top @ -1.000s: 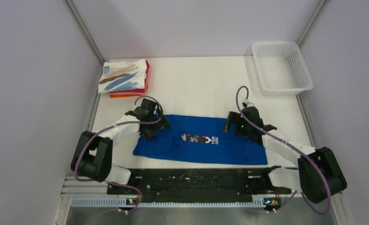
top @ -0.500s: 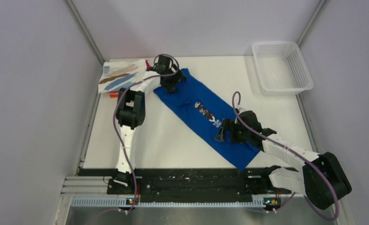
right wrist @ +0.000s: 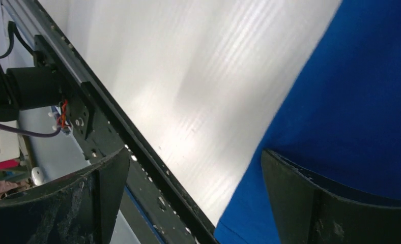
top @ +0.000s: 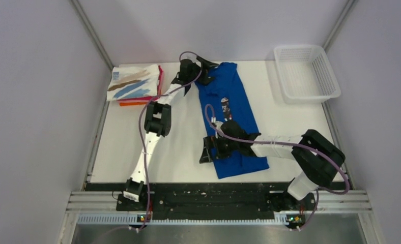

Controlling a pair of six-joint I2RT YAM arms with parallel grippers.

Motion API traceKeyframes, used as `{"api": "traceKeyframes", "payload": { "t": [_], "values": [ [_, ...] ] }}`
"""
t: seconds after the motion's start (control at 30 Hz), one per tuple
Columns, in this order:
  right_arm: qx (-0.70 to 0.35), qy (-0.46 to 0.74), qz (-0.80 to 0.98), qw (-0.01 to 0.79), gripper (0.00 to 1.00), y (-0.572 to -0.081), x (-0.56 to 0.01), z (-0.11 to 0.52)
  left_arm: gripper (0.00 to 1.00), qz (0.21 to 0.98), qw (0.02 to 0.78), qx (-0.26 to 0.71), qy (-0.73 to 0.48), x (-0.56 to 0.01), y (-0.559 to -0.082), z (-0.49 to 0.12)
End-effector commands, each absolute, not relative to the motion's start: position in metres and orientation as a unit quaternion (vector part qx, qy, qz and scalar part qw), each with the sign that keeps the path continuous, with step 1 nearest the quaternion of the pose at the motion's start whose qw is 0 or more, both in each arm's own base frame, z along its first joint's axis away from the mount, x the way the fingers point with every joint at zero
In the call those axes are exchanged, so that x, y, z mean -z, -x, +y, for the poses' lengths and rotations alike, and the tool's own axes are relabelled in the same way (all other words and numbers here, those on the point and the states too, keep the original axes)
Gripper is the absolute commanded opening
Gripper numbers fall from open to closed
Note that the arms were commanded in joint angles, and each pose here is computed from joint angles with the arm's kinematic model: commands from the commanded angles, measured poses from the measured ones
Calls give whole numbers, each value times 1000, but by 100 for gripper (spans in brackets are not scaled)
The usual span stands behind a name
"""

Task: Fold and stack the t-shirts
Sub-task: Rotate the tshirt 90 degrees

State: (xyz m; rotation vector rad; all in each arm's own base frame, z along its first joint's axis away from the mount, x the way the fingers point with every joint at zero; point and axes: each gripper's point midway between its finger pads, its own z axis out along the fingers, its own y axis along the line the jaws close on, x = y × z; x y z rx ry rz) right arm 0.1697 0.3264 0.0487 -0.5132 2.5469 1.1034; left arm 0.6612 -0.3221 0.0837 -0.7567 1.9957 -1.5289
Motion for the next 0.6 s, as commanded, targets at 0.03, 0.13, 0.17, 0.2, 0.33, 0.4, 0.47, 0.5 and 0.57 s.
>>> {"api": "traceKeyframes", "payload": {
  "t": [0.03, 0.13, 0.17, 0.2, 0.33, 0.4, 0.47, 0.5, 0.57],
  "values": [
    [-423, 206, 862, 187, 99, -187, -80, 368, 99, 730, 311, 527, 304, -75, -681, -307],
    [-357, 189, 890, 211, 99, -206, -76, 355, 99, 730, 329, 527, 285, -98, -681, -306],
    [-331, 182, 898, 226, 99, -213, -76, 347, 99, 734, 338, 522, 273, -106, -681, -304],
    [-308, 174, 904, 239, 99, -219, -78, 339, 99, 737, 348, 518, 261, -117, -680, -304],
    [-242, 136, 910, 307, 99, -237, -101, 301, 99, 743, 380, 512, 203, -169, -669, -305],
    [-213, 106, 914, 328, 99, -243, -105, 275, 99, 755, 391, 498, 173, -196, -658, -302],
    [-186, 62, 927, 320, 99, -245, -92, 238, 99, 765, 403, 483, 138, -229, -642, -298],
    [-180, 45, 933, 308, 99, -241, -84, 224, 99, 768, 406, 480, 119, -244, -632, -297],
    [-166, 27, 942, 290, 99, -230, -69, 200, 99, 762, 427, 481, 75, -293, -604, -294]
  ]
}}
